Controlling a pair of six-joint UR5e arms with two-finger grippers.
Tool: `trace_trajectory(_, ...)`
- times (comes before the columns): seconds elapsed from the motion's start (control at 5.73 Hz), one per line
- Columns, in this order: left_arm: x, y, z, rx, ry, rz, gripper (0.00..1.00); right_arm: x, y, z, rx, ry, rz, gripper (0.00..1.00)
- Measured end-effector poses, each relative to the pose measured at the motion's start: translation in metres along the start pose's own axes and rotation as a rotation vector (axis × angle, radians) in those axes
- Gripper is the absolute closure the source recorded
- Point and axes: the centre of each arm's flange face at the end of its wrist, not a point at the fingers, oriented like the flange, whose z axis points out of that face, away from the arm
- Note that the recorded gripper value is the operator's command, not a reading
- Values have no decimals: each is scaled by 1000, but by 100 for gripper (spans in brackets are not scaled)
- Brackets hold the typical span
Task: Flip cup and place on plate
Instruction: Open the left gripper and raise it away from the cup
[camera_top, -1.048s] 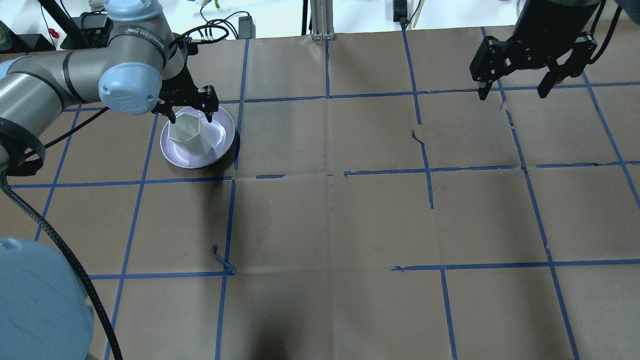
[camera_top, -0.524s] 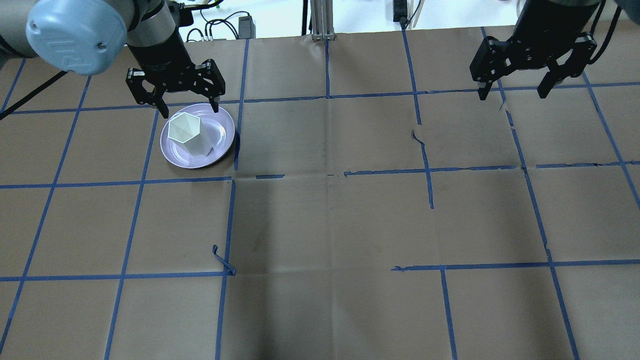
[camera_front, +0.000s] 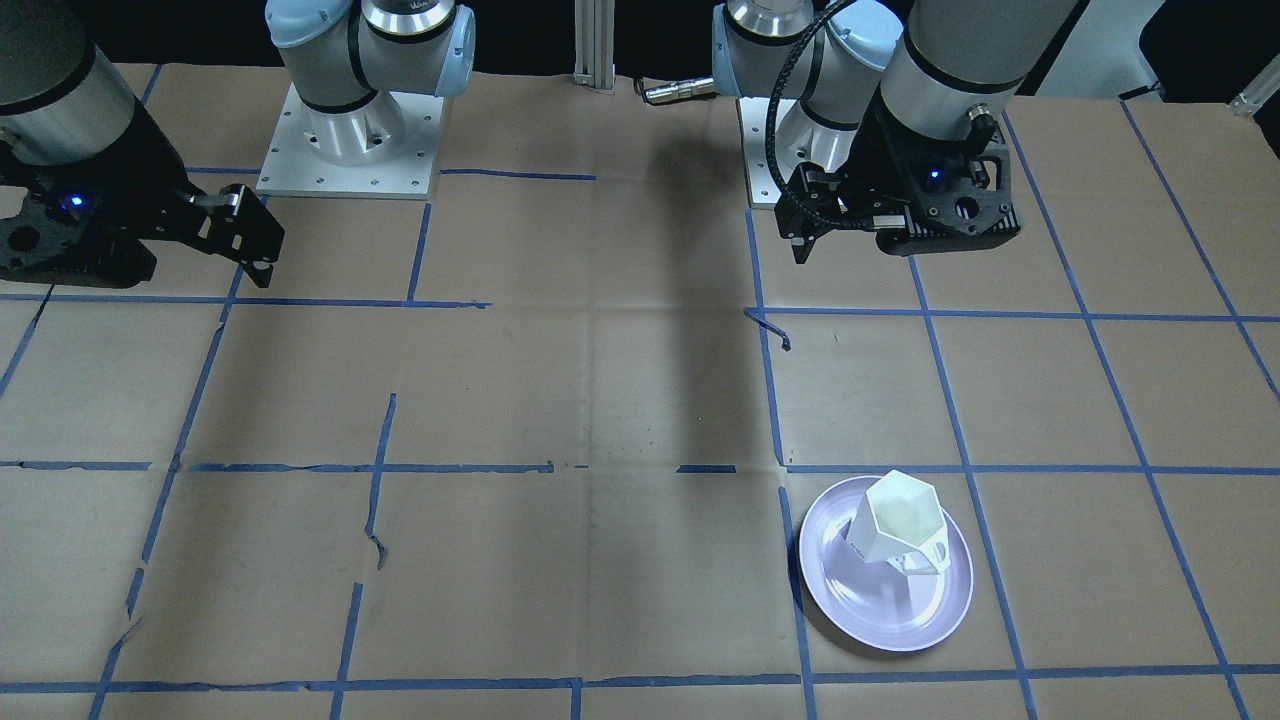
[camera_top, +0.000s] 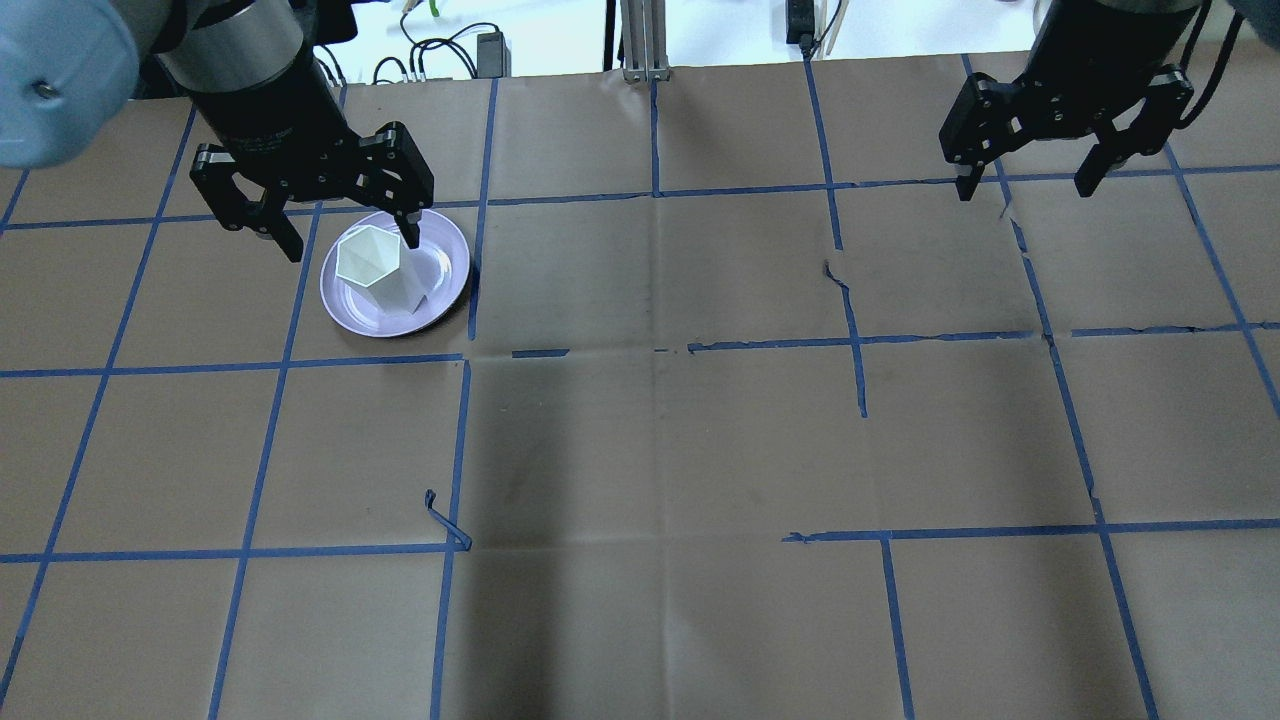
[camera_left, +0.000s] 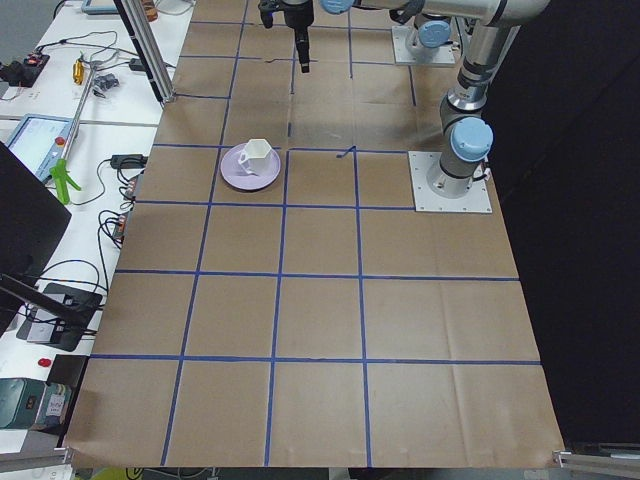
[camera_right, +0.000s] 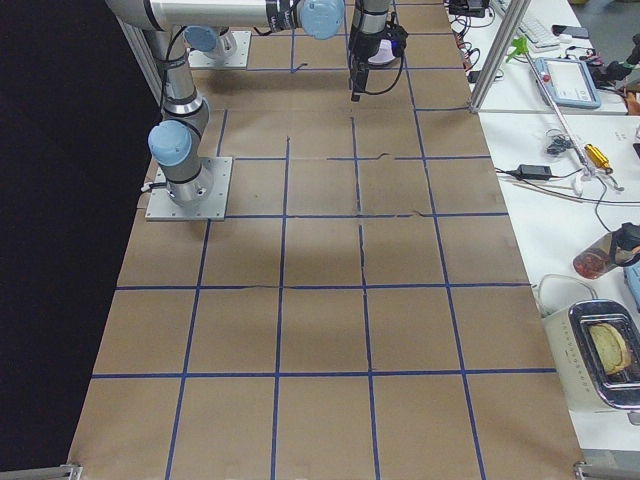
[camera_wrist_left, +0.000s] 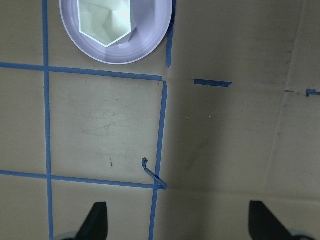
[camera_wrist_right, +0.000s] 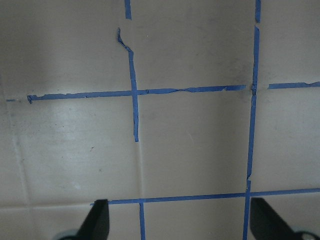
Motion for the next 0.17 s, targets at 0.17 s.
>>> trace_trajectory(0.17, 0, 1, -1, 1, 2, 0, 0, 0, 0, 0, 0, 0, 0, 0)
